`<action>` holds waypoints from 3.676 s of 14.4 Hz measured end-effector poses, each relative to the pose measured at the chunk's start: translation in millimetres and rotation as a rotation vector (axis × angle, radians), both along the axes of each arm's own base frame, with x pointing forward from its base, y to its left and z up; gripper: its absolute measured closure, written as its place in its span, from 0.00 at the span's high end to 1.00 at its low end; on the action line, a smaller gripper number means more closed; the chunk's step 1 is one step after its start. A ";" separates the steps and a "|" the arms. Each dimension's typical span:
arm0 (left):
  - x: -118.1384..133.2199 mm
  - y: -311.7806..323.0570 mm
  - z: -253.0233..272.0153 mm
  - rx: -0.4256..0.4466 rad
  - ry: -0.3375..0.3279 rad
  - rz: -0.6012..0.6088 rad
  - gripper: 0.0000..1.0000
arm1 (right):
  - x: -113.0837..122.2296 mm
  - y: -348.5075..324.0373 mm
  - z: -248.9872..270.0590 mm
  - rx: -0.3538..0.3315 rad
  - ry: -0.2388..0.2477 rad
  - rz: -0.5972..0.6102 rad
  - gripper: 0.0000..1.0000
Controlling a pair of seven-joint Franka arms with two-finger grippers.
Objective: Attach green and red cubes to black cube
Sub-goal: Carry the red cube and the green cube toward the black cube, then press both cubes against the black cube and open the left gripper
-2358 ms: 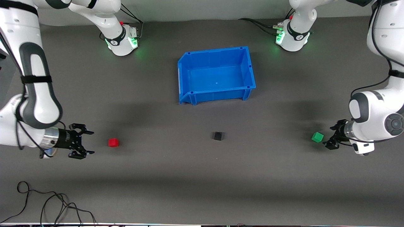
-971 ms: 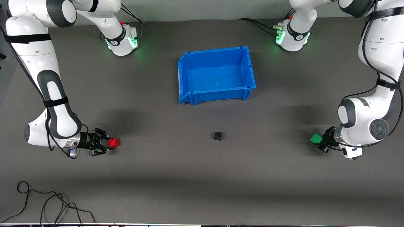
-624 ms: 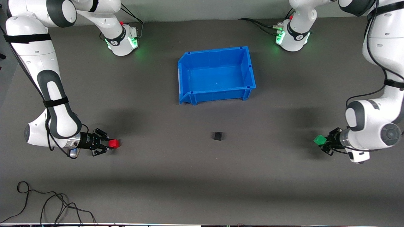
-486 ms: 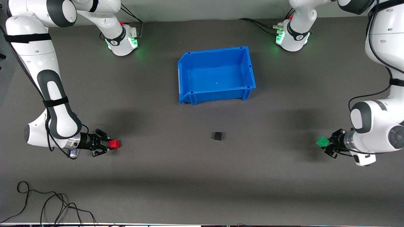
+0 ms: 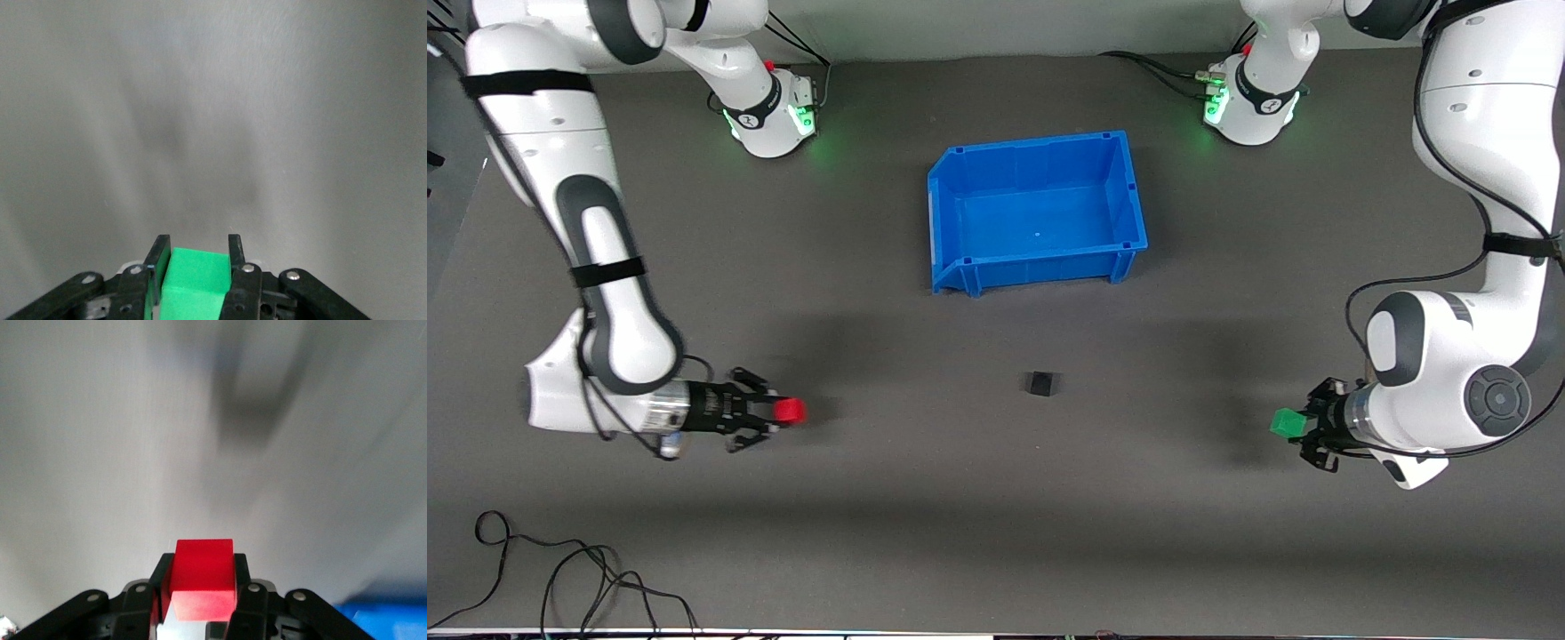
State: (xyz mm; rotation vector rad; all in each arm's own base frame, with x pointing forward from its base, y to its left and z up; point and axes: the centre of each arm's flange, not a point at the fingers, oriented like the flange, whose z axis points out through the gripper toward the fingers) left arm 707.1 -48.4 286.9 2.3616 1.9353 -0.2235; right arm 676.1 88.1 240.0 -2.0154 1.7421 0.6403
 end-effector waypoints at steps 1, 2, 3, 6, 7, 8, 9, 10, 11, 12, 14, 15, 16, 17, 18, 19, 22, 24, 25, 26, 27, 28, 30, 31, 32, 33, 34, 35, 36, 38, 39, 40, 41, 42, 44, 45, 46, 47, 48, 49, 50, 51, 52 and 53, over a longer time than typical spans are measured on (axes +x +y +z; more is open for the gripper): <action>-0.1 -4.6 -0.5 -0.024 0.009 0.041 0.37 | 0.4 29.1 6.6 0.013 0.007 -0.001 0.40; -0.9 -11.8 -1.6 -0.047 0.019 0.069 0.37 | -0.6 56.8 12.1 0.027 0.010 -0.004 0.40; -2.9 -24.0 -4.3 -0.065 0.035 0.079 0.37 | -1.7 80.8 15.8 0.036 0.005 -0.020 0.40; -14.9 -86.7 -26.7 -0.062 0.092 0.094 0.37 | -10.2 146.6 15.0 0.027 -0.023 -0.091 0.40; -20.7 -112.9 -35.1 -0.057 0.104 0.083 0.37 | -15.0 169.3 10.8 0.011 -0.037 -0.116 0.40; -27.1 -138.8 -42.1 -0.052 0.108 0.064 0.37 | -21.4 193.0 4.7 -0.006 -0.052 -0.141 0.40; -33.4 -163.1 -46.3 -0.049 0.107 0.046 0.37 | -29.2 216.2 -2.8 -0.021 -0.062 -0.162 0.40; -38.2 -183.6 -47.9 -0.048 0.095 0.039 0.37 | -37.7 236.7 -10.8 -0.032 -0.066 -0.176 0.40; -41.7 -201.2 -48.5 -0.049 0.077 0.039 0.37 | -45.5 254.7 -18.3 -0.041 -0.068 -0.189 0.40; -44.6 -216.0 -49.4 -0.050 0.057 0.042 0.37 | -51.2 268.2 -25.1 -0.049 -0.070 -0.207 0.40; -50.4 -235.7 -54.8 -0.046 0.028 0.050 0.37 | -58.2 285.8 -35.2 -0.059 -0.077 -0.250 0.40; -53.6 -243.4 -59.5 -0.043 0.011 0.061 0.37 | -60.9 292.0 -39.4 -0.063 -0.080 -0.273 0.40; -58.0 -252.1 -65.2 -0.041 -0.007 0.075 0.37 | -63.8 297.0 -44.1 -0.067 -0.084 -0.294 0.40; -63.3 -262.4 -71.6 -0.040 -0.021 0.094 0.37 | -67.3 302.8 -48.8 -0.071 -0.087 -0.312 0.40; -68.9 -272.7 -77.7 -0.041 -0.029 0.107 0.37 | -71.5 309.3 -53.3 -0.074 -0.088 -0.326 0.40; -73.6 -282.4 -82.7 -0.044 -0.035 0.117 0.37 | -76.2 317.0 -56.4 -0.075 -0.092 -0.339 0.40; -82.2 -302.2 -96.5 -0.054 -0.053 0.169 0.37 | -86.7 335.5 -60.8 -0.073 -0.100 -0.368 0.40; -87.6 -309.2 -103.9 -0.051 -0.045 0.175 0.37 | -88.9 340.4 -61.7 -0.071 -0.100 -0.374 0.40; -89.8 -310.9 -106.5 -0.047 -0.039 0.175 0.37 | -88.8 341.3 -61.9 -0.070 -0.103 -0.376 0.40; -92.0 -311.7 -108.4 -0.041 -0.028 0.172 0.37 | -89.0 341.4 -63.6 -0.071 -0.109 -0.380 0.40; -93.2 -312.5 -108.8 -0.037 -0.021 0.172 0.37 | -90.2 342.3 -66.1 -0.074 -0.110 -0.380 0.40; -94.0 -313.0 -108.9 -0.035 -0.016 0.173 0.37 | -92.0 343.8 -68.9 -0.076 -0.110 -0.378 0.40; -95.2 -313.5 -108.7 -0.029 -0.005 0.173 0.37 | -94.9 347.1 -71.8 -0.078 -0.114 -0.385 0.40; -95.3 -313.7 -108.7 -0.028 -0.004 0.173 0.37 | -96.1 348.7 -72.2 -0.078 -0.117 -0.388 0.40; -95.3 -313.8 -108.6 -0.028 -0.004 0.175 0.37 | -97.0 350.0 -72.2 -0.077 -0.121 -0.391 0.40; -95.4 -314.0 -108.5 -0.028 -0.003 0.178 0.37 | -97.8 351.1 -72.5 -0.077 -0.122 -0.392 0.40; -95.6 -314.5 -108.4 -0.028 -0.003 0.182 0.37 | -98.3 351.7 -72.7 -0.077 -0.122 -0.392 0.40; -96.1 -315.7 -108.3 -0.028 -0.002 0.185 0.37 | -98.5 351.8 -73.2 -0.078 -0.121 -0.392 0.40; -97.1 -317.5 -108.2 -0.028 -0.002 0.186 0.37 | -98.7 351.5 -74.7 -0.079 -0.121 -0.393 0.40; -98.8 -320.4 -108.1 -0.028 -0.001 0.187 0.37 | -100.9 353.0 -78.7 -0.082 -0.121 -0.394 0.40; -99.2 -321.1 -108.1 -0.028 -0.001 0.187 0.37 | -103.3 355.2 -80.7 -0.080 -0.121 -0.399 0.40; -99.5 -321.6 -108.1 -0.028 0.000 0.186 0.37 | -105.7 357.5 -82.2 -0.078 -0.121 -0.401 0.40; -99.5 -321.6 -108.2 -0.027 -0.001 0.186 0.37 | -107.4 359.5 -82.7 -0.078 -0.121 -0.400 0.40; -99.3 -321.2 -108.2 -0.027 -0.001 0.187 0.37 | -108.1 360.4 -82.7 -0.077 -0.121 -0.399 0.40; -98.2 -320.1 -107.8 -0.026 -0.003 0.188 0.42 | -108.5 360.9 -82.7 -0.077 -0.121 -0.398 0.40; -96.2 -318.9 -106.5 -0.026 -0.007 0.190 0.42 | -108.9 361.5 -82.6 -0.077 -0.121 -0.397 0.40; -92.8 -316.5 -104.0 -0.026 -0.013 0.195 0.49 | -109.6 362.3 -82.6 -0.077 -0.122 -0.396 0.40; -88.0 -311.6 -101.1 -0.024 -0.020 0.201 0.59 | -110.2 363.1 -82.5 -0.077 -0.122 -0.393 0.40; -81.2 -302.7 -97.2 -0.013 -0.025 0.205 0.68 | -110.6 363.7 -82.5 -0.078 -0.125 -0.388 0.40; -73.0 -289.8 -91.6 0.003 -0.028 0.206 0.78 | -110.9 364.2 -82.4 -0.078 -0.130 -0.380 0.40; -63.9 -272.0 -83.4 0.022 -0.026 0.204 0.91 | -111.1 364.4 -82.4 -0.079 -0.133 -0.376 0.40; -53.7 -249.5 -72.8 0.034 -0.025 0.194 0.99 | -111.1 364.4 -82.4 -0.079 -0.133 -0.375 0.40; -43.0 -223.8 -59.8 0.037 -0.026 0.175 1.00 | -110.7 363.9 -82.6 -0.080 -0.134 -0.375 0.45; -32.6 -195.5 -44.8 0.039 -0.025 0.150 1.00 | -109.7 362.4 -83.1 -0.083 -0.138 -0.372 0.53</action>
